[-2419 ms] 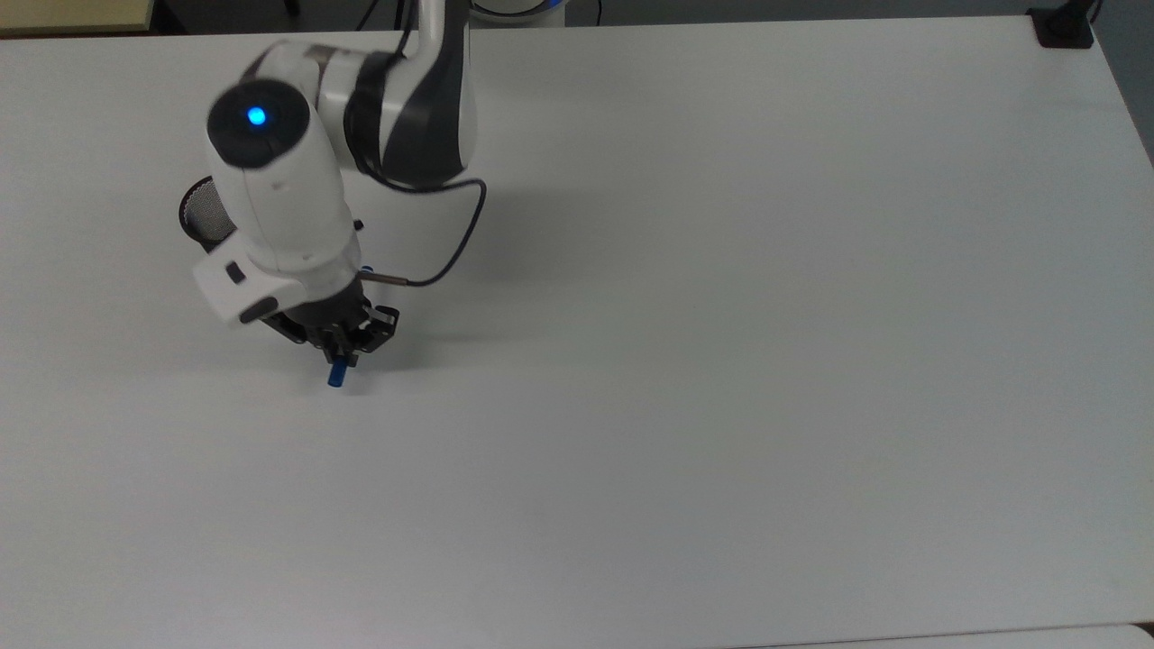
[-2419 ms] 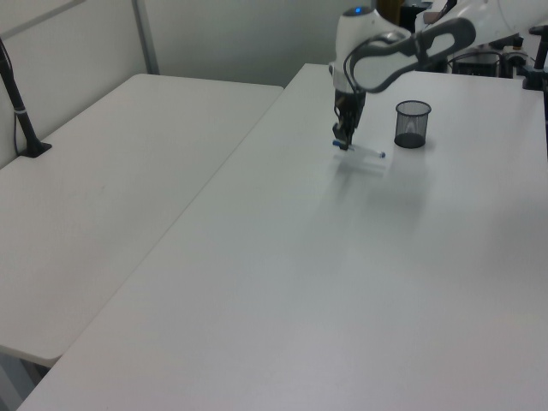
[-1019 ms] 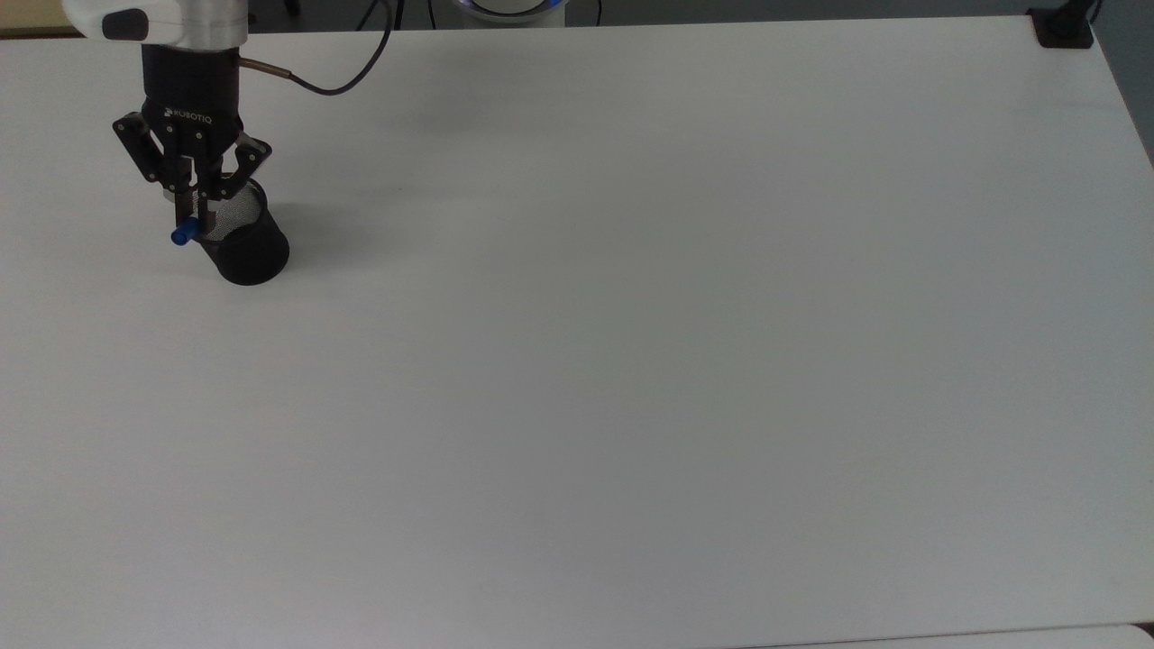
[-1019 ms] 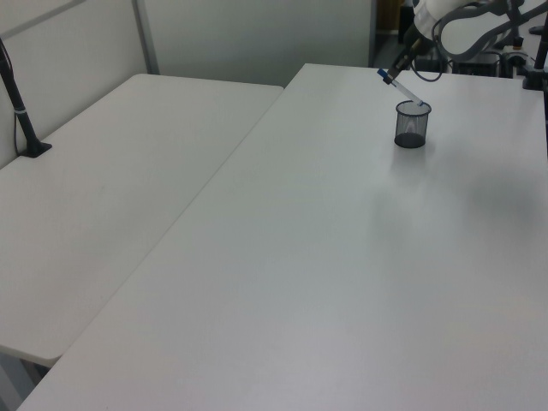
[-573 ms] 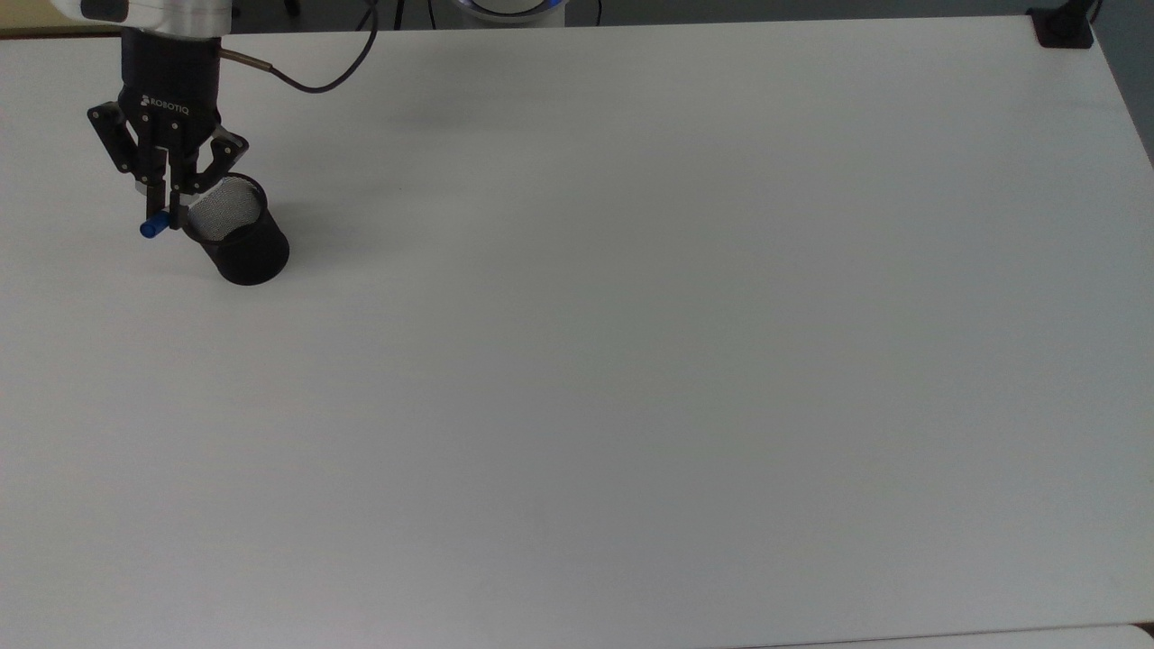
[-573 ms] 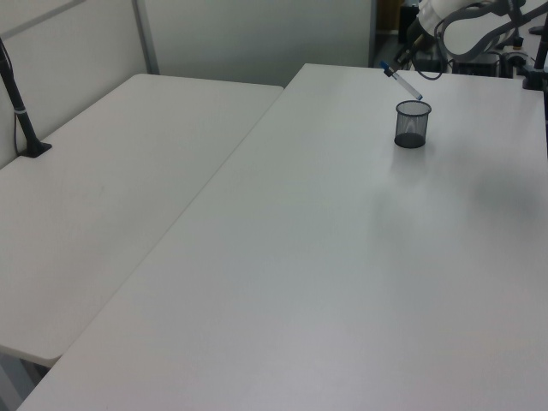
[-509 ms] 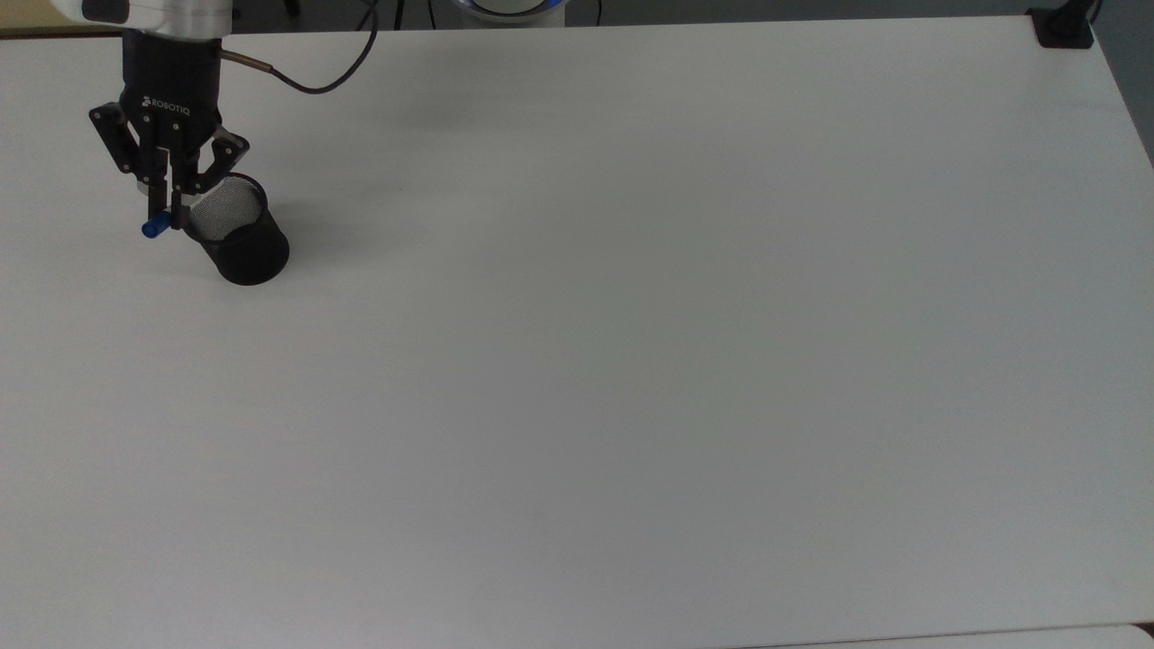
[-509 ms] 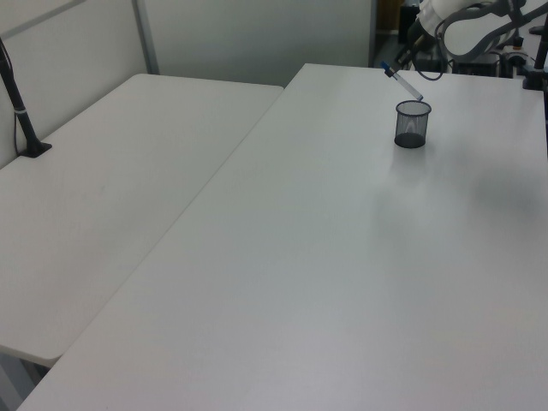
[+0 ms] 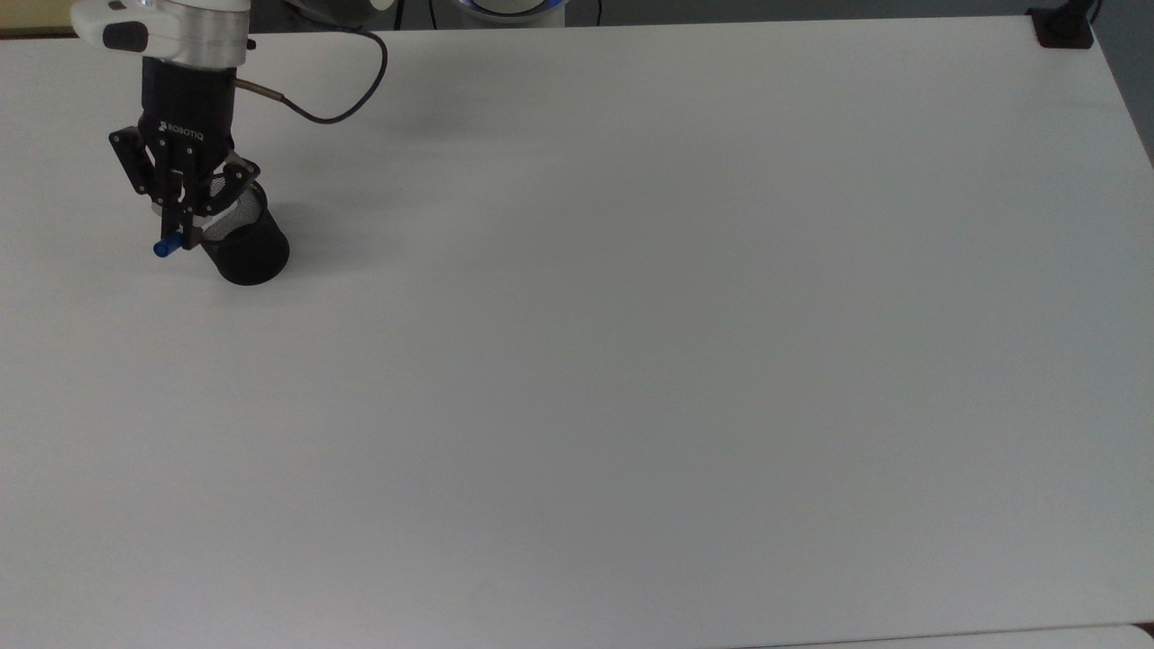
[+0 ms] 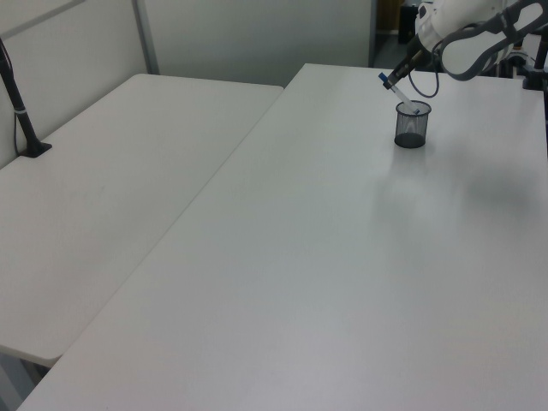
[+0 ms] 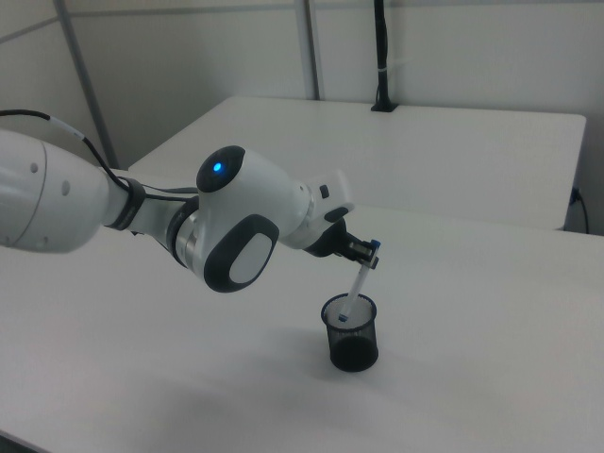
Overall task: Insert the marker
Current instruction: 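Lower the marker tip-first into the mesh cup, then open the gripper, release the marker, and lift away from the cup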
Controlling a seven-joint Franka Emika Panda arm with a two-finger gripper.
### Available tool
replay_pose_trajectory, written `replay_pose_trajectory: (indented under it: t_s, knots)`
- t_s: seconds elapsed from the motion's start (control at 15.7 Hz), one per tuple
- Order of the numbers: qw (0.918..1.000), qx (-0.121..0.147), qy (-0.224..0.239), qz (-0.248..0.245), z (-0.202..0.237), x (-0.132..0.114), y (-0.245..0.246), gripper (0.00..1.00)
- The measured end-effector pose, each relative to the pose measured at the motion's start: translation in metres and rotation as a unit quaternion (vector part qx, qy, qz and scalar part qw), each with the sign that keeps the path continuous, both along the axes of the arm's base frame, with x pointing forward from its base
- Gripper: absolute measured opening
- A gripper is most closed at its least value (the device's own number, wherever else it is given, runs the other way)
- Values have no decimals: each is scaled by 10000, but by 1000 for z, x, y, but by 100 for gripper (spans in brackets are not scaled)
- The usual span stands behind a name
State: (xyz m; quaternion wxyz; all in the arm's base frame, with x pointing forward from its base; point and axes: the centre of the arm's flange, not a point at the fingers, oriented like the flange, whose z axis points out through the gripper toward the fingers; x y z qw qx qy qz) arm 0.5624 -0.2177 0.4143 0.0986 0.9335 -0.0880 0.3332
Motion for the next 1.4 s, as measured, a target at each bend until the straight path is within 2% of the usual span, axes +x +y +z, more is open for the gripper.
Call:
replay_pose_trajectory:
  t_s: [1.08,1.21,1.34,1.4]
  knots:
    - [9998,94,-32,-164,-8,-5,-4,18]
    - [9996,131,-72,-244,-5,-8,-7,31]
    - [9994,159,-98,-287,-2,-10,-7,34]
    - [9992,193,-114,-329,-2,-11,-6,42]
